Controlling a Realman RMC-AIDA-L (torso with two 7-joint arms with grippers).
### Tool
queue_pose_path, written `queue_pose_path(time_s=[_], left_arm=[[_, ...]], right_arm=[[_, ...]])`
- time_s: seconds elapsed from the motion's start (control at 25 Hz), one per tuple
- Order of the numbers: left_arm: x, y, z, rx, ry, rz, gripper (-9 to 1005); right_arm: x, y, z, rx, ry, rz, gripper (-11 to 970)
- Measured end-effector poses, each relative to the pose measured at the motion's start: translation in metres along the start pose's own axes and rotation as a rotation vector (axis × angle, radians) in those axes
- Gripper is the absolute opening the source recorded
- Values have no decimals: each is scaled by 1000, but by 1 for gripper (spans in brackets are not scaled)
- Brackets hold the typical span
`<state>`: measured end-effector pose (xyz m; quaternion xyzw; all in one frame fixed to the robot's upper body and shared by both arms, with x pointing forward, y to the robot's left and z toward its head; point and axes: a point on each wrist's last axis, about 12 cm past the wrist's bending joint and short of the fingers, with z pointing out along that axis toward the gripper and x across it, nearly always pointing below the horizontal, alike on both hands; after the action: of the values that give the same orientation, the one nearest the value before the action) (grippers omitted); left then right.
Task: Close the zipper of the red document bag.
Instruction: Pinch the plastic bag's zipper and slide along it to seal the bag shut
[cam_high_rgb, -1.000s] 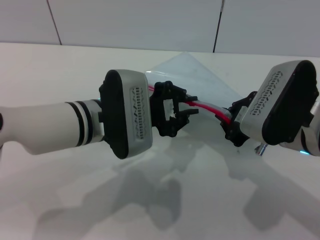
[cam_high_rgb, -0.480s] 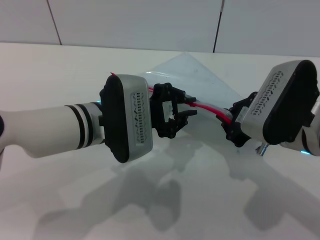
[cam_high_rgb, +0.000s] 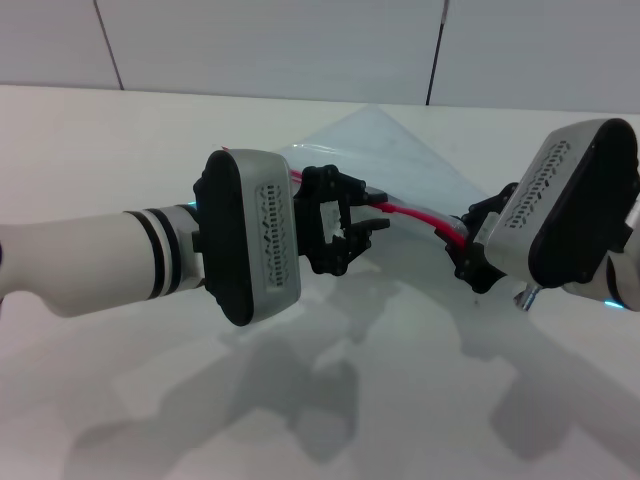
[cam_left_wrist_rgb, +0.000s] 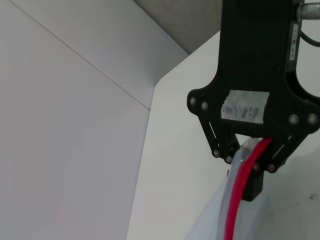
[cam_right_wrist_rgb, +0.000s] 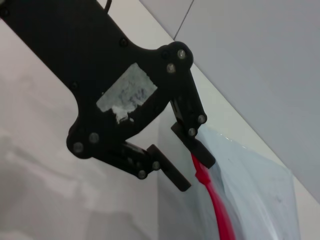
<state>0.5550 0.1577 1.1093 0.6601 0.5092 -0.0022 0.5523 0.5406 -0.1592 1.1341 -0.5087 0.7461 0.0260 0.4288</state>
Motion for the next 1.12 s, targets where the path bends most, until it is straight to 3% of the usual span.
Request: queue_pose_path(time_s=[0.68, 1.12], left_arm=[[-2, -1, 1, -1, -6, 17, 200], [0, -1, 2, -36, 26, 42, 107]], right_arm=[[0, 1, 0, -7, 6, -1, 49], [0, 0, 0, -7, 5, -3, 50]])
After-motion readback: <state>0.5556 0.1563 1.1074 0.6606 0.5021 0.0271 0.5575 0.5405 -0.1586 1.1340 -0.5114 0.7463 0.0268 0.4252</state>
